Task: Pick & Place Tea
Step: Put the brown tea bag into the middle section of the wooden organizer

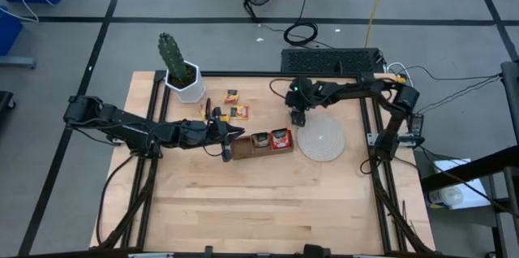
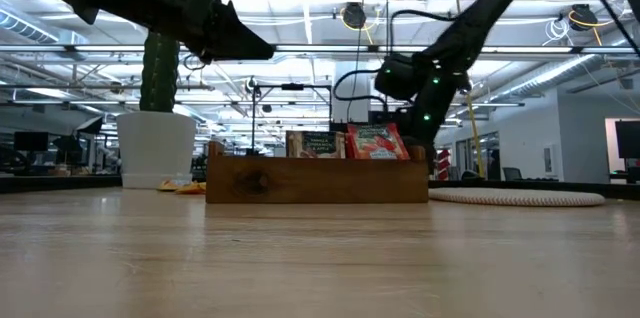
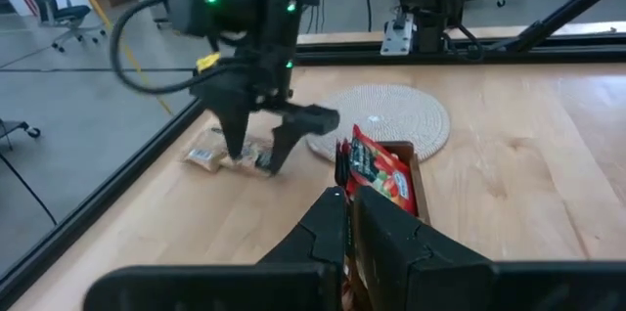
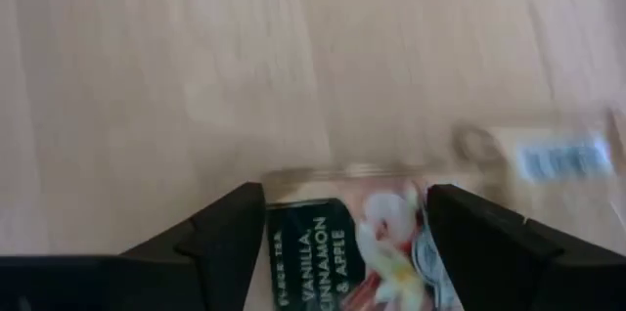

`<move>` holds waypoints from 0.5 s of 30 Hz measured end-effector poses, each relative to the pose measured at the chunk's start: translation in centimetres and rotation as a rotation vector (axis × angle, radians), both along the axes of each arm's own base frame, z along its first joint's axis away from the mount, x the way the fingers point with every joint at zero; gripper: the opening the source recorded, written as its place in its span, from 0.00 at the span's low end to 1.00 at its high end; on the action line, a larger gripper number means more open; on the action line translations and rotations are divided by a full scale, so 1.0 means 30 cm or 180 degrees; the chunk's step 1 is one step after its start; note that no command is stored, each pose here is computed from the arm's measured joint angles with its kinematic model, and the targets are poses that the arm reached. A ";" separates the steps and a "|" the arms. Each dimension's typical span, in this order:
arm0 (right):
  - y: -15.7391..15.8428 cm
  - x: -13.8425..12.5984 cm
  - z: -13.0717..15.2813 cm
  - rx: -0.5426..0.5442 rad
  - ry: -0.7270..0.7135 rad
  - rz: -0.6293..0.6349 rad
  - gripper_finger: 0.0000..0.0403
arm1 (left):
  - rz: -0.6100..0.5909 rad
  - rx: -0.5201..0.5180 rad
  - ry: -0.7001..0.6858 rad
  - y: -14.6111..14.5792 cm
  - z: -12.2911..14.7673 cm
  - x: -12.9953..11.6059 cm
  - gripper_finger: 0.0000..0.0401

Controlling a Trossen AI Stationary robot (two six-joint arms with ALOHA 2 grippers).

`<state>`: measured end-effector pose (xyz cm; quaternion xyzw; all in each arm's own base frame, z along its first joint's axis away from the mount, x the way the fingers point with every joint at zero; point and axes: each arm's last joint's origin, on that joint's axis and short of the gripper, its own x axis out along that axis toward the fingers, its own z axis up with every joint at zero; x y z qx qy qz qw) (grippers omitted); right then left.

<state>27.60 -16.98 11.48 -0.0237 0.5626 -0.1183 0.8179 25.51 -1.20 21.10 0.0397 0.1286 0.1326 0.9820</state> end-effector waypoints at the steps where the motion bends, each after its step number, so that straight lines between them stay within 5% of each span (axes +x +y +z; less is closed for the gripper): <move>1: -0.004 -0.003 -0.012 0.0089 0.0061 -0.0042 0.65 | 0.0000 -0.0002 -0.0005 0.000 0.000 0.000 0.08; 8: 0.001 -0.015 -0.033 0.0327 0.0192 -0.0281 0.50 | 0.0003 -0.0003 0.0006 0.001 -0.001 0.000 0.08; 15: 0.014 -0.025 -0.028 0.0396 0.0280 -0.0360 0.16 | -0.0012 0.0062 0.0024 0.001 -0.001 0.000 0.08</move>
